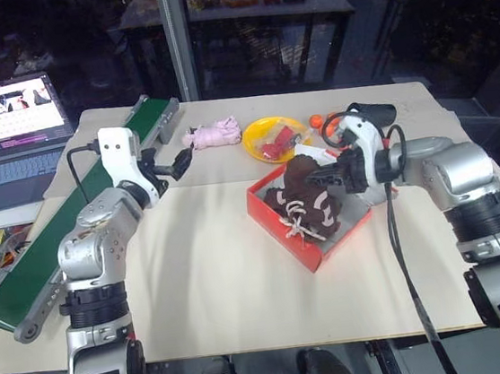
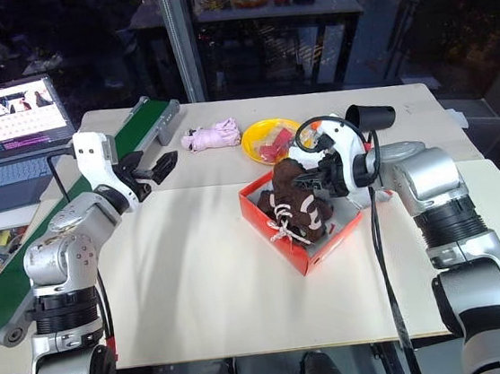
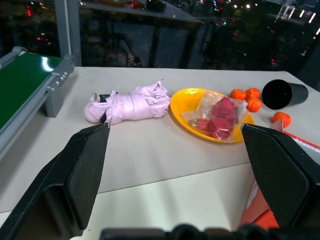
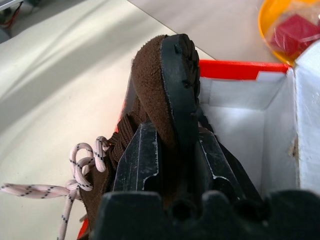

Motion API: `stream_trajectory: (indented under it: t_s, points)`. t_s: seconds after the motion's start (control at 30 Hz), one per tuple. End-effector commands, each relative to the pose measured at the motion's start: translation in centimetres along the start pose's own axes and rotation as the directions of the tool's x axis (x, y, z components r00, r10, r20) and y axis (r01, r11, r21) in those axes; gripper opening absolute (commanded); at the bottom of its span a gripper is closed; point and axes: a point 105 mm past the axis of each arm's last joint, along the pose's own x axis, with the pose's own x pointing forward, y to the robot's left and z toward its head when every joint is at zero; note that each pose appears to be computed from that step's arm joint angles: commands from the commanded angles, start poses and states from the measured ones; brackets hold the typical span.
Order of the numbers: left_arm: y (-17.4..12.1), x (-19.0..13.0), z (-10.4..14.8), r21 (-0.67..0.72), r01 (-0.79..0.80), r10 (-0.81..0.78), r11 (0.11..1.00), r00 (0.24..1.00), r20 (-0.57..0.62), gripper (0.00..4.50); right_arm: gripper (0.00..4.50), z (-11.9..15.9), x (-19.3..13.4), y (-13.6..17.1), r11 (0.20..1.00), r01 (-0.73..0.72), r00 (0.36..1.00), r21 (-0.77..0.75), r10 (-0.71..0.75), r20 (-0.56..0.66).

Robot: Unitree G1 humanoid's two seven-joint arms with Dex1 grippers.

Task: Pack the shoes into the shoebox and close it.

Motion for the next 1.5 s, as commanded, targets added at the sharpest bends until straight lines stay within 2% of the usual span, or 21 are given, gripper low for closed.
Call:
stream_trajectory:
  t_s: [0.03,0.3,0.53,0.67,0.9,1.07,1.2,1.27,1.4,1.43,1.5]
  points:
    - [-0.1,-0.6,1.3,0.014,-0.004,0.003,1.000,0.999,0.046,4.50,0.39,1.8,-1.0,-1.4,0.999,0.035,0.998,-0.040,-0.033,0.048]
    - [-0.2,-0.7,1.1,0.018,0.000,0.000,1.000,0.999,0.034,4.50,0.39,1.6,-1.8,-2.2,0.997,0.022,1.000,-0.067,-0.021,0.007]
    - [-0.3,-0.6,1.0,0.020,0.011,-0.012,1.000,1.000,0.025,4.50,0.39,-1.6,-1.7,-0.8,0.986,-0.082,0.989,-0.146,0.062,-0.137]
    - [-0.4,-0.6,0.9,0.020,0.014,-0.015,1.000,1.000,0.021,4.50,0.39,-4.2,-1.0,0.3,0.957,-0.180,0.959,-0.226,0.120,-0.255]
    - [-0.3,-1.0,0.6,0.024,0.003,-0.003,1.000,1.000,0.008,4.50,0.39,-6.2,1.4,1.4,0.880,-0.304,0.922,-0.365,0.175,-0.345]
    - [-0.1,-1.4,0.5,0.028,-0.010,0.009,1.000,1.000,0.002,4.50,0.39,-7.6,2.6,2.5,0.795,-0.423,0.872,-0.435,0.226,-0.435]
    - [0.0,-1.7,0.4,0.032,-0.019,0.019,0.999,1.000,0.000,4.50,0.39,-10.2,2.8,3.8,0.686,-0.580,0.766,-0.439,0.277,-0.580]
    - [0.0,-1.8,0.5,0.033,-0.023,0.023,0.999,1.000,0.001,4.50,0.39,-11.0,2.8,3.9,0.658,-0.622,0.727,-0.424,0.285,-0.625]
    - [0.1,-1.9,0.5,0.033,-0.034,0.034,0.999,0.999,0.004,4.50,0.39,-12.7,3.3,3.7,0.630,-0.669,0.665,-0.394,0.272,-0.696]
    - [0.2,-2.0,0.4,0.032,-0.037,0.037,0.999,0.999,0.004,4.50,0.39,-13.0,3.7,3.6,0.634,-0.668,0.663,-0.390,0.269,-0.699]
    - [0.1,-2.1,0.4,0.030,-0.039,0.039,0.999,0.999,0.005,4.50,0.39,-12.8,4.9,3.3,0.702,-0.607,0.704,-0.373,0.257,-0.662]
